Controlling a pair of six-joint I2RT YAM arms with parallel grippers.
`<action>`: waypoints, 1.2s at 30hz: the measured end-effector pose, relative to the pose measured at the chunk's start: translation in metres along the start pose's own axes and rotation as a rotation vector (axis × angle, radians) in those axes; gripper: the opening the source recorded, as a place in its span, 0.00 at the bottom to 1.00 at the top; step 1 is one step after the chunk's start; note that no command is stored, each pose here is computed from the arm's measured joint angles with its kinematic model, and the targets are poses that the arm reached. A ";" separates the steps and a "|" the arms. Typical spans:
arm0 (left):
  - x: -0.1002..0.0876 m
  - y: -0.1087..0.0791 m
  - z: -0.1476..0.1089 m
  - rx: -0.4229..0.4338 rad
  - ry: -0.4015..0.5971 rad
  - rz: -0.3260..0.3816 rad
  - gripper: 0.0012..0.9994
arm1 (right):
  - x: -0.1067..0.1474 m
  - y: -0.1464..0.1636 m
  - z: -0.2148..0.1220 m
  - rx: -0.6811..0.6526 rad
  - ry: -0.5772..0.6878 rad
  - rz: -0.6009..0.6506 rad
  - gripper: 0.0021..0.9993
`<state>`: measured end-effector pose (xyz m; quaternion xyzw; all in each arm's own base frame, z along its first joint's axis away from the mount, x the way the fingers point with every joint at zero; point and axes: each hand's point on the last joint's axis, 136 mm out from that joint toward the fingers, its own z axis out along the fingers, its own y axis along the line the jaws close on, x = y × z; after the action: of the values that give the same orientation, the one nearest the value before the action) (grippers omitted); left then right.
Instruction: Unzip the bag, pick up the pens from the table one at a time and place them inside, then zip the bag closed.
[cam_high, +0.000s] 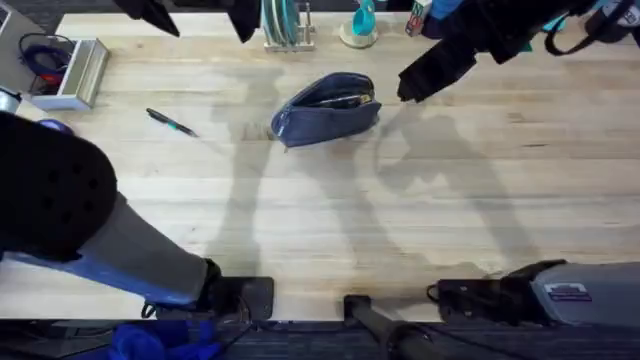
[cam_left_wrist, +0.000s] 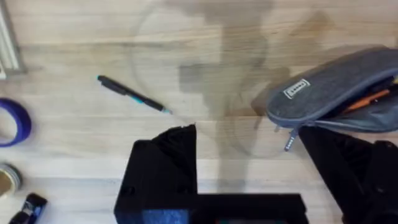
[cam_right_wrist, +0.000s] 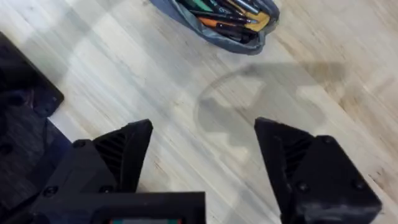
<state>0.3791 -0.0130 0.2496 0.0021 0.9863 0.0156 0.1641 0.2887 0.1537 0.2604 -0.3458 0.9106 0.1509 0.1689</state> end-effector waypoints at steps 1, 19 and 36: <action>0.000 0.003 0.000 -0.005 0.001 -0.016 1.00 | 0.000 0.000 0.000 0.000 0.000 0.000 1.00; 0.044 0.057 0.009 -0.077 0.018 -0.306 1.00 | 0.000 0.000 0.000 0.000 0.000 0.000 1.00; 0.089 0.119 0.067 -0.152 0.094 -0.745 0.99 | 0.000 0.000 0.000 0.000 0.000 0.000 1.00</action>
<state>0.3164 0.1090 0.1610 -0.3696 0.9219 0.0283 0.1126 0.2886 0.1537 0.2604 -0.3458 0.9106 0.1509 0.1688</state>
